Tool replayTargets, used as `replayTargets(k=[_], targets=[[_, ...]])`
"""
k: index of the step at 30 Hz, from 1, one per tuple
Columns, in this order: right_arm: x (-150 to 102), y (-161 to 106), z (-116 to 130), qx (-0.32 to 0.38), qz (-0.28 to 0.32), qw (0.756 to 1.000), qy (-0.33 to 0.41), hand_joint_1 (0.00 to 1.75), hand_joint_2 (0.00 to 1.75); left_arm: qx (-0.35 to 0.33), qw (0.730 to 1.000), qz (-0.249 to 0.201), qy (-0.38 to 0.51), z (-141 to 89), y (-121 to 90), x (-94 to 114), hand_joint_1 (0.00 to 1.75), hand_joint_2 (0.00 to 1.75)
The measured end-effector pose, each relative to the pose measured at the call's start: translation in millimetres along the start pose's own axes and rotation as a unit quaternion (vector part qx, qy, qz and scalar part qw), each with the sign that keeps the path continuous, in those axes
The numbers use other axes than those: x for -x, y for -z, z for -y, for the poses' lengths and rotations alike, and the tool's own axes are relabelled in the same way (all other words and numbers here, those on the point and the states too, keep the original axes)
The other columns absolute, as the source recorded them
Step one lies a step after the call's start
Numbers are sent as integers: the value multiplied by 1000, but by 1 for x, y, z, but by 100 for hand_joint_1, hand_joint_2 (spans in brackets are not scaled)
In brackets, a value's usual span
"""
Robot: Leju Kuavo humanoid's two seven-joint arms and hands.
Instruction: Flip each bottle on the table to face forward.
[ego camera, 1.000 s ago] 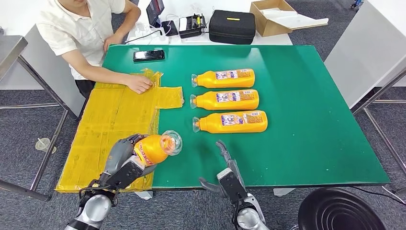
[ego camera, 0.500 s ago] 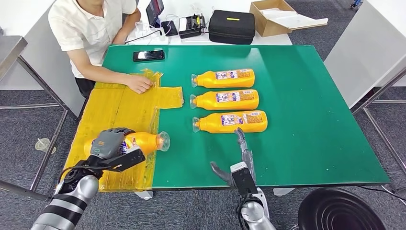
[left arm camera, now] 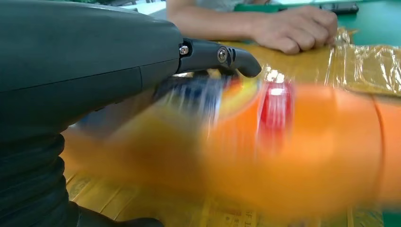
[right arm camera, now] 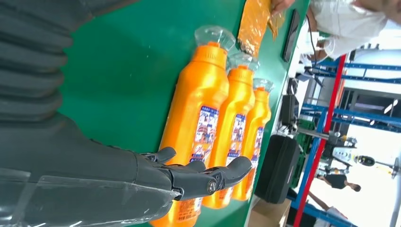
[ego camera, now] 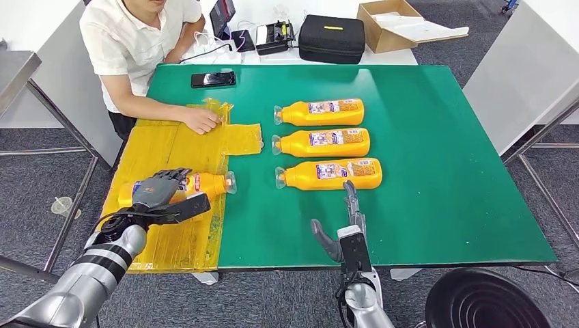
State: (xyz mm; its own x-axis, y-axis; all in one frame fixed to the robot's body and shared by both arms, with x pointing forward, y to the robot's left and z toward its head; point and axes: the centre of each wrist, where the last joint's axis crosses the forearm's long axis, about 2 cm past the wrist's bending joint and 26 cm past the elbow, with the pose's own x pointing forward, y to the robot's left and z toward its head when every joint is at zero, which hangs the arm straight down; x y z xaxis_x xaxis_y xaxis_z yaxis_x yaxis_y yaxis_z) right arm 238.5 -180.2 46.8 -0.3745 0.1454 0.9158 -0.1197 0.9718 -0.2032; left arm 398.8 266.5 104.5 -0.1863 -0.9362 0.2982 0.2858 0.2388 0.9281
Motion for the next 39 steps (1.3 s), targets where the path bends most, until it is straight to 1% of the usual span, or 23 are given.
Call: replayTargets(k=[6, 12, 21, 25, 27, 29, 32, 36, 39], targets=[[4, -2, 1, 3, -8, 1000, 1, 0, 0, 20, 1000, -9, -1, -1, 5, 0, 0, 175], [7, -1, 2, 13, -15, 1000, 13, 0, 0, 58, 998, -4, -8, -5, 8, 1, 0, 175], [12, -1, 5, 16, -21, 1000, 15, 0, 0, 67, 998, 2, -12, -8, 10, 2, 0, 175], [13, -1, 5, 18, -18, 1000, 0, 0, 175, 59, 998, 10, -19, -8, 10, 2, 0, 175], [12, 0, 6, 21, -9, 999, -36, 0, 175, 45, 998, 22, -29, -7, 10, 0, 0, 175], [11, 1, 6, 21, 5, 996, -88, 0, 175, 30, 997, 40, -51, -3, 9, -6, 0, 175], [7, 3, 7, 13, 28, 988, -153, 0, 175, 8, 991, 75, -114, 7, 4, -24, 0, 175], [3, 6, 10, 4, 34, 983, -183, 0, 175, -21, 972, 114, -205, 18, -8, -48, 0, 175], [4, 6, 13, -6, 35, 979, -202, 0, 175, -29, 961, 135, -238, 22, -16, -58, 0, 175]])
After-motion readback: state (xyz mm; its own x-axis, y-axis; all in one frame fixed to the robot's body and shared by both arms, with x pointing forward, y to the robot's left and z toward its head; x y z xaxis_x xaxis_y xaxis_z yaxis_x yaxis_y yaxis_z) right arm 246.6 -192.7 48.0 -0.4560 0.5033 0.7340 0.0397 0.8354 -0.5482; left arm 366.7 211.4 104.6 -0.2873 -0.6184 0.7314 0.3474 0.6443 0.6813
